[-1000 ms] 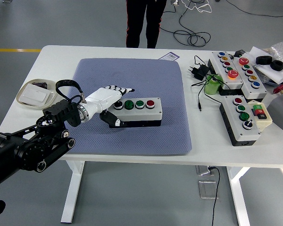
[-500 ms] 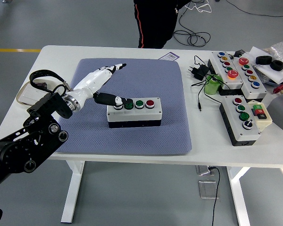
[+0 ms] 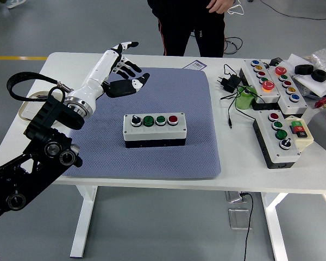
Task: Pick up the button,place it on the desk,press the button,press the button
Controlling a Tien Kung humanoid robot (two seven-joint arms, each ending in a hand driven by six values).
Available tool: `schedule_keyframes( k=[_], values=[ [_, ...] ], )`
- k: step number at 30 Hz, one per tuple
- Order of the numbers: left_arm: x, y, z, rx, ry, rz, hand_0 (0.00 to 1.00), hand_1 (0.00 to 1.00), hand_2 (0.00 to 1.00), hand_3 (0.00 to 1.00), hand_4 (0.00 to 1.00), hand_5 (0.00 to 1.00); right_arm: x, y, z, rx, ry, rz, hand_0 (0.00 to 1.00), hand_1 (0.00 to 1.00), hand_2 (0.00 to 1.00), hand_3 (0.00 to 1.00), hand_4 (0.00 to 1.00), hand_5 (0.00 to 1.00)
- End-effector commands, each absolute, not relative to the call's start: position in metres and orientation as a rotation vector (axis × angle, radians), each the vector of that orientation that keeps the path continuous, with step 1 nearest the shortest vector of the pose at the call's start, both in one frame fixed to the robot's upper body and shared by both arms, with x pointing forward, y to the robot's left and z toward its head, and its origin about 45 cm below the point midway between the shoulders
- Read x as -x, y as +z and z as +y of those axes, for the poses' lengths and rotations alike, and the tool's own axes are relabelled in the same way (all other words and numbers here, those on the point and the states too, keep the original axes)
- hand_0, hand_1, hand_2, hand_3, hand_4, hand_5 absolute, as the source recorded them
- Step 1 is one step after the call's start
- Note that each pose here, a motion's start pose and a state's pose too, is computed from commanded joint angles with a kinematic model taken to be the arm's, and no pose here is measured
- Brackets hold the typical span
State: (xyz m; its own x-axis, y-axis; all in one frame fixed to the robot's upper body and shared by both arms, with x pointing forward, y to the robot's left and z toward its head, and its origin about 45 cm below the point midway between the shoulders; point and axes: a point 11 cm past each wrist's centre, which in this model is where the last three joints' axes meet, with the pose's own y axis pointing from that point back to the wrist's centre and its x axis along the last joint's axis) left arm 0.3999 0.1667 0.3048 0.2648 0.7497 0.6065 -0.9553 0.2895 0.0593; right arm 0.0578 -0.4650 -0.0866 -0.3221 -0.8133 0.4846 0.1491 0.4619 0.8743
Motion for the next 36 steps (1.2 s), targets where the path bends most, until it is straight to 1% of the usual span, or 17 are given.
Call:
schedule_keyframes(
  k=[1, 6, 7, 12, 13, 14, 18, 19, 24, 25, 36],
  values=[
    [-0.398, 0.301, 0.163, -0.488, 1.173, -0.516, 0.031, 0.093, 0.153, 0.783, 0.565, 0.195, -0.059, -0.086, -0.465, -0.591, -1.090, -1.609, 0.642, 0.534, 0.618, 0.614, 0.264, 0.288],
    [-0.386, 0.283, 0.146, -0.608, 0.998, -0.518, 0.031, 0.093, 0.153, 0.783, 0.565, 0.195, -0.060, -0.086, -0.465, -0.593, -1.090, -1.612, 0.642, 0.534, 0.618, 0.614, 0.264, 0.288],
    [-0.385, 0.281, 0.144, -0.621, 0.978, -0.519, 0.009, 0.039, 0.101, 0.778, 0.567, 0.173, -0.060, -0.086, -0.465, -0.594, -1.089, -1.612, 0.643, 0.535, 0.618, 0.614, 0.263, 0.288],
    [-0.381, 0.269, 0.136, -0.694, 0.896, -0.532, 0.009, 0.039, 0.101, 0.778, 0.567, 0.173, -0.060, -0.086, -0.465, -0.594, -1.089, -1.614, 0.643, 0.535, 0.618, 0.614, 0.263, 0.288],
    [-0.380, 0.267, 0.135, -0.712, 0.881, -0.540, 0.009, 0.011, 0.069, 0.784, 0.560, 0.181, -0.060, -0.086, -0.465, -0.594, -1.089, -1.614, 0.643, 0.534, 0.618, 0.613, 0.263, 0.288],
    [-0.380, 0.265, 0.134, -0.723, 0.870, -0.547, 0.009, 0.011, 0.069, 0.784, 0.560, 0.181, -0.060, -0.086, -0.466, -0.593, -1.089, -1.614, 0.643, 0.534, 0.618, 0.613, 0.263, 0.288],
    [-0.380, 0.259, 0.131, -0.742, 0.850, -0.551, 0.009, 0.011, 0.069, 0.784, 0.560, 0.181, -0.059, -0.086, -0.466, -0.591, -1.089, -1.615, 0.643, 0.534, 0.618, 0.613, 0.263, 0.288],
    [-0.381, 0.258, 0.131, -0.745, 0.856, -0.552, 0.007, 0.018, 0.076, 0.808, 0.533, 0.156, -0.059, -0.086, -0.466, -0.591, -1.088, -1.613, 0.643, 0.534, 0.618, 0.613, 0.263, 0.288],
    [-0.389, 0.254, 0.134, -0.759, 0.896, -0.554, 0.007, 0.018, 0.076, 0.808, 0.533, 0.156, -0.058, -0.086, -0.467, -0.589, -1.088, -1.611, 0.643, 0.534, 0.618, 0.613, 0.263, 0.288],
    [-0.389, 0.254, 0.133, -0.761, 0.897, -0.554, 0.008, 0.004, 0.066, 0.837, 0.482, 0.139, -0.057, -0.086, -0.467, -0.589, -1.088, -1.611, 0.643, 0.534, 0.618, 0.614, 0.263, 0.288],
    [-0.392, 0.238, 0.130, -0.808, 0.875, -0.544, 0.004, 0.002, 0.058, 0.836, 0.477, 0.144, -0.054, -0.086, -0.468, -0.584, -1.087, -1.604, 0.643, 0.535, 0.618, 0.614, 0.263, 0.288]
  ],
)
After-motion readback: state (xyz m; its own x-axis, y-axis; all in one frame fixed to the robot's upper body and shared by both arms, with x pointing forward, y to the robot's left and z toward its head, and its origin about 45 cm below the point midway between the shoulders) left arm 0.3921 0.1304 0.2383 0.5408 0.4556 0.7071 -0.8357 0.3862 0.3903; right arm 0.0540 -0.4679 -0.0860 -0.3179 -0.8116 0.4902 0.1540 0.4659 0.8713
